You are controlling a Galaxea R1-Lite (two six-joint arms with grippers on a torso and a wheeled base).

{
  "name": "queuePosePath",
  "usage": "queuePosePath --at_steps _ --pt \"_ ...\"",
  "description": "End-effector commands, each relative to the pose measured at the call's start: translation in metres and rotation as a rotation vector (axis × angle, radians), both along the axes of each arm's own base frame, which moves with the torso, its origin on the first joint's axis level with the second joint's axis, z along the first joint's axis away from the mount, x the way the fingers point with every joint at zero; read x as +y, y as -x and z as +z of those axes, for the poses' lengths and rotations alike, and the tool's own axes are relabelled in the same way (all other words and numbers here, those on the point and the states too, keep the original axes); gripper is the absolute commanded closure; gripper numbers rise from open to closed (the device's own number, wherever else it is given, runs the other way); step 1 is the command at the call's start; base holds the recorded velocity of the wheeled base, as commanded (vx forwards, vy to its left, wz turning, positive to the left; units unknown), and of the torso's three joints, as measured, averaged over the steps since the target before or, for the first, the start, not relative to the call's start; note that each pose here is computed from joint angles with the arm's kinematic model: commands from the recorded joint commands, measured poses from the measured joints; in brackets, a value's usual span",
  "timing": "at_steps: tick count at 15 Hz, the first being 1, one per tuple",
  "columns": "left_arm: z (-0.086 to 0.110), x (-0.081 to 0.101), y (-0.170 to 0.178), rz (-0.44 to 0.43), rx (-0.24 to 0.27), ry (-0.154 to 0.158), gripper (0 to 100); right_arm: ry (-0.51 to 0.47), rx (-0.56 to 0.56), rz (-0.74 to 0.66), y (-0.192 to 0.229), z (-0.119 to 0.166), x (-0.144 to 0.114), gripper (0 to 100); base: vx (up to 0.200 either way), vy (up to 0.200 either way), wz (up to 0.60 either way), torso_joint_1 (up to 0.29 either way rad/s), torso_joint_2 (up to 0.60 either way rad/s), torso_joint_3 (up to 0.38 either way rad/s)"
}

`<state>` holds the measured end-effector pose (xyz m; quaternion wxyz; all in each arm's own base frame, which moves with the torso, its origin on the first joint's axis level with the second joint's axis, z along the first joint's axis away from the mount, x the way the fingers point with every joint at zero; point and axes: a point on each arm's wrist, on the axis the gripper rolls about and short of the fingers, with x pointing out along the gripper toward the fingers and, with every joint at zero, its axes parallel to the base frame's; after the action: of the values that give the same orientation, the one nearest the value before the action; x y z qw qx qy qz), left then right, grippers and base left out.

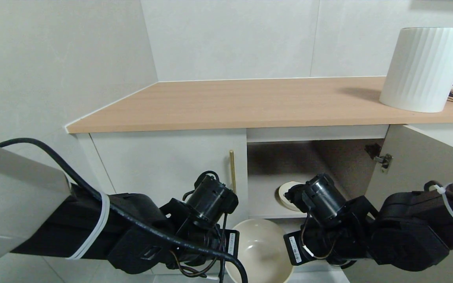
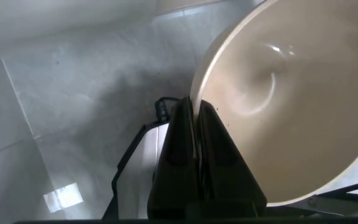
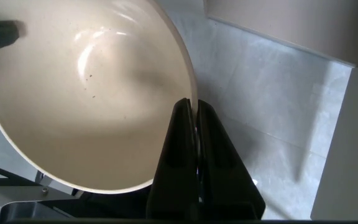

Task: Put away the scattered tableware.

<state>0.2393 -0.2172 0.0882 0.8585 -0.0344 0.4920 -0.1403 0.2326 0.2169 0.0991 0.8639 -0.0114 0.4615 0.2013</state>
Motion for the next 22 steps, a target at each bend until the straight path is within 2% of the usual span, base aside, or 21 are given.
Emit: queuePosePath --at_steps 1,4,8,9,13,17,20,22 --pt "0.0 0.0 0.0 0.003 -0.002 -0.002 0 0.005 0.005 0.001 0.0 -0.002 0.001 100 0.0 0.0 0.0 0.0 0.0 0.0" --pt "0.001 0.0 0.0 0.003 -0.003 -0.001 0 0.007 0.005 0.0 0.0 -0.002 0.0 100 0.0 0.0 0.0 0.0 0.0 0.0" --pt "0.013 0.002 0.003 0.003 -0.031 0.032 0 0.007 0.005 -0.005 -0.001 -0.003 0.0 100 0.0 0.0 0.0 0.0 0.0 0.0" --pt "0.013 0.003 0.003 0.003 -0.031 0.032 0 0.006 0.007 -0.02 -0.004 -0.004 -0.001 100 0.0 0.0 0.0 0.0 0.0 0.0" --pt "0.019 0.005 0.003 0.006 -0.046 0.046 0 -0.022 0.0 -0.222 -0.036 -0.007 -0.029 100 0.0 0.0 0.0 0.0 0.0 0.0" --pt "0.022 0.006 0.003 0.012 -0.053 0.051 0 -0.13 -0.062 -0.444 -0.081 -0.025 -0.064 100 0.0 0.0 0.0 0.0 0.0 0.0" --pt "0.022 0.006 0.003 0.012 -0.054 0.053 0 -0.156 -0.14 -0.566 -0.108 -0.043 -0.076 100 0.0 0.0 0.0 0.0 0.0 0.0" --pt "0.022 0.006 0.003 0.012 -0.054 0.053 0 -0.162 -0.164 -0.591 -0.117 -0.053 -0.079 100 0.0 0.0 0.0 0.0 0.0 0.0"
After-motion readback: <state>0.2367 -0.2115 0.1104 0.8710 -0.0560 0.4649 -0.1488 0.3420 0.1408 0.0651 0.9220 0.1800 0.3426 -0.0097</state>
